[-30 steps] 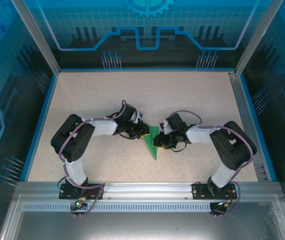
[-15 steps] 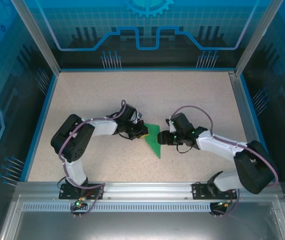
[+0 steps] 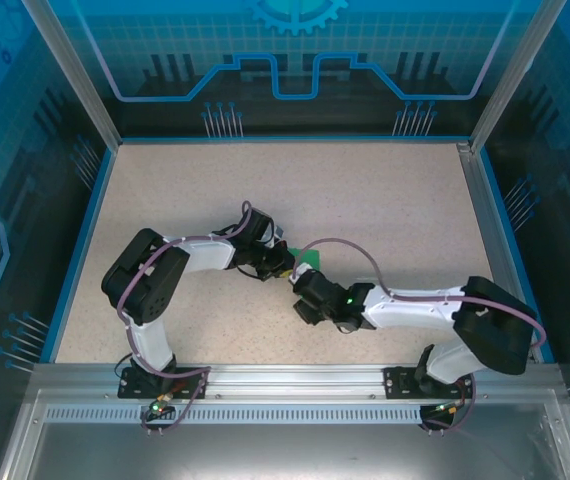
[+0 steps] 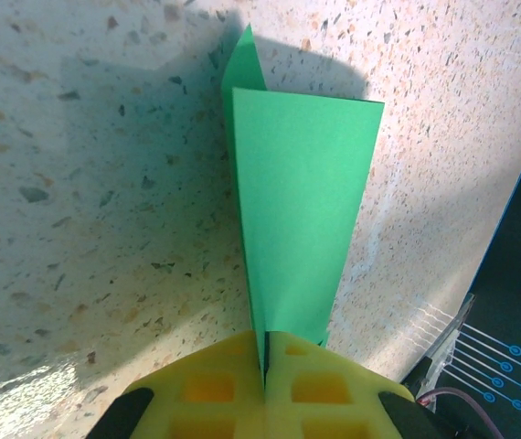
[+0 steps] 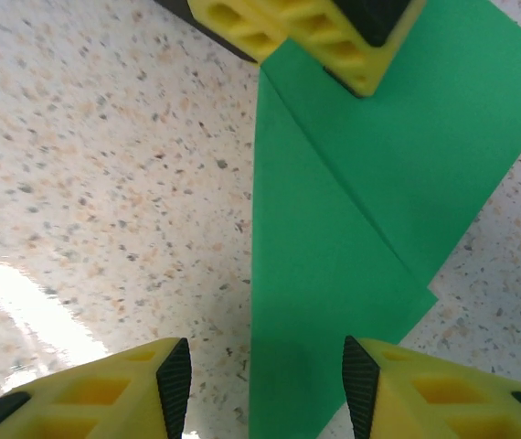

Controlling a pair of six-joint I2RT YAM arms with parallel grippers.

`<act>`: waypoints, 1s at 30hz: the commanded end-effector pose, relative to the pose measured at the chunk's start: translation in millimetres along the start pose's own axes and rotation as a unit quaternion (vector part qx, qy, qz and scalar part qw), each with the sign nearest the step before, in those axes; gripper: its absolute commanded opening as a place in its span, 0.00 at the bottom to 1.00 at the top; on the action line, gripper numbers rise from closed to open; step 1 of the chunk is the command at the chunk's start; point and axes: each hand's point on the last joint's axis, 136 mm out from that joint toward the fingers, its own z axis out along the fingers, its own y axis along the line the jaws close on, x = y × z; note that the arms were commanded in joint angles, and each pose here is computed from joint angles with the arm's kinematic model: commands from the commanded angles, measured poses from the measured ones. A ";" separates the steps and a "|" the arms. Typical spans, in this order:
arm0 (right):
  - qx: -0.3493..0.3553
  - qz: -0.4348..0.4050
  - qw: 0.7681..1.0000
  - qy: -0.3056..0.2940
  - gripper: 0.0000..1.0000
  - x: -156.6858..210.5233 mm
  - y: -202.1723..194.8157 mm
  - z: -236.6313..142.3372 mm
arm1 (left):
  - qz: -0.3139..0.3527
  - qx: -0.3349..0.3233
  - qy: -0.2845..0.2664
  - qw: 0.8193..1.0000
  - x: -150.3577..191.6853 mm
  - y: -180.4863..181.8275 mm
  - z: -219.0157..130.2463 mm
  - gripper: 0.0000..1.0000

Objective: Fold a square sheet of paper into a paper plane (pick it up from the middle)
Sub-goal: Fold the wing for the fifth time at the center of the table.

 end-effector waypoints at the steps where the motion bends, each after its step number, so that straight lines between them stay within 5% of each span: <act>1: 0.069 -0.034 0.997 -0.011 0.50 -13.7 -9.7 0.3 | 0.003 0.004 -0.001 1.000 -1.3 -12.1 -4.0 0.03; 24: 0.121 -0.053 0.991 0.009 0.12 -8.4 -3.1 9.0 | 0.004 -0.002 0.003 1.000 -0.1 -10.8 -2.3 0.03; 30: 0.104 -0.036 0.994 0.006 0.02 -8.3 0.5 10.4 | 0.004 -0.006 -0.002 1.000 0.2 -10.9 -6.3 0.10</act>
